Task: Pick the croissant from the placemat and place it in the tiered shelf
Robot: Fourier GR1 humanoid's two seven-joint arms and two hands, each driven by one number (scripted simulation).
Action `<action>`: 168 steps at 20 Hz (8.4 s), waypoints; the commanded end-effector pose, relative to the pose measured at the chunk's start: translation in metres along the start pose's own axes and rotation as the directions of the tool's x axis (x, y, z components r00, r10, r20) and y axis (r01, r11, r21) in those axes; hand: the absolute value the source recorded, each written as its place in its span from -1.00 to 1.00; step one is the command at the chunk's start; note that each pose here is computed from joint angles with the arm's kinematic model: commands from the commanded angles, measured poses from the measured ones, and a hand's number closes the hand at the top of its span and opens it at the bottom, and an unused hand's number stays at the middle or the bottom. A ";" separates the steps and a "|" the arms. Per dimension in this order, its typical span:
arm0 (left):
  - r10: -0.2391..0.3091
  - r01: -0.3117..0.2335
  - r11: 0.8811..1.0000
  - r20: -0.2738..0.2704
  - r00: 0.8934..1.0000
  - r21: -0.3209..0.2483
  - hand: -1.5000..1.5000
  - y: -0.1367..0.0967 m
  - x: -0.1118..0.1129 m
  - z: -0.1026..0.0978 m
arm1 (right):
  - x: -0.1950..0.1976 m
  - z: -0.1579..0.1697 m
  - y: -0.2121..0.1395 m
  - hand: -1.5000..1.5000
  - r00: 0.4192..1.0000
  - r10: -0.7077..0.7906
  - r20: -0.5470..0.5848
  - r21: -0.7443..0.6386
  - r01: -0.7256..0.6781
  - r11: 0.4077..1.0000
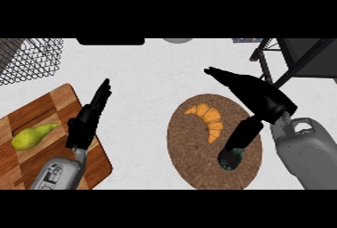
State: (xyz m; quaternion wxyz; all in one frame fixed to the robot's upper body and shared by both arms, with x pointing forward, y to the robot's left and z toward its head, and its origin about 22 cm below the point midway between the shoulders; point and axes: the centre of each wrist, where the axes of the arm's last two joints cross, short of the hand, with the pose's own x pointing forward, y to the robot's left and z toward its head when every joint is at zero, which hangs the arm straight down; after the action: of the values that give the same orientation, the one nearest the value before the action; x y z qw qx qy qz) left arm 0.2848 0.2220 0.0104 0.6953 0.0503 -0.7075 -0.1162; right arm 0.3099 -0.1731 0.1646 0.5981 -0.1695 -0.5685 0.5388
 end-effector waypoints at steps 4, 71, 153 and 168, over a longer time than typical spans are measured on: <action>0.000 0.000 1.000 0.004 1.000 -0.008 0.00 0.014 0.007 -0.004 | -0.011 -0.007 0.020 -1.00 1.000 0.011 -0.014 0.020 -0.011 1.000; -0.003 0.004 1.000 -0.009 1.000 0.020 0.00 0.003 0.011 0.000 | -0.052 -0.011 0.123 1.00 0.910 -0.014 -0.414 -0.149 -0.053 0.988; 0.018 -0.018 1.000 0.005 1.000 -0.024 0.00 -0.008 0.002 -0.009 | -0.132 0.021 -0.198 1.00 0.968 -0.239 -0.082 -0.986 -0.044 0.163; -0.009 0.009 1.000 0.003 1.000 -0.001 0.00 -0.008 -0.010 0.002 | -0.166 0.050 -0.200 -1.00 0.881 -0.389 -0.269 -0.963 -0.242 0.119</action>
State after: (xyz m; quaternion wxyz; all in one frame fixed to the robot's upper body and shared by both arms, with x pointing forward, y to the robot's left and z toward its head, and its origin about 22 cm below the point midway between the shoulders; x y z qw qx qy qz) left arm 0.2830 0.2180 0.0101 0.6947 0.0451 -0.7078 -0.1198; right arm 0.4005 -0.4051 0.2626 0.4650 -0.6303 -0.6201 -0.0441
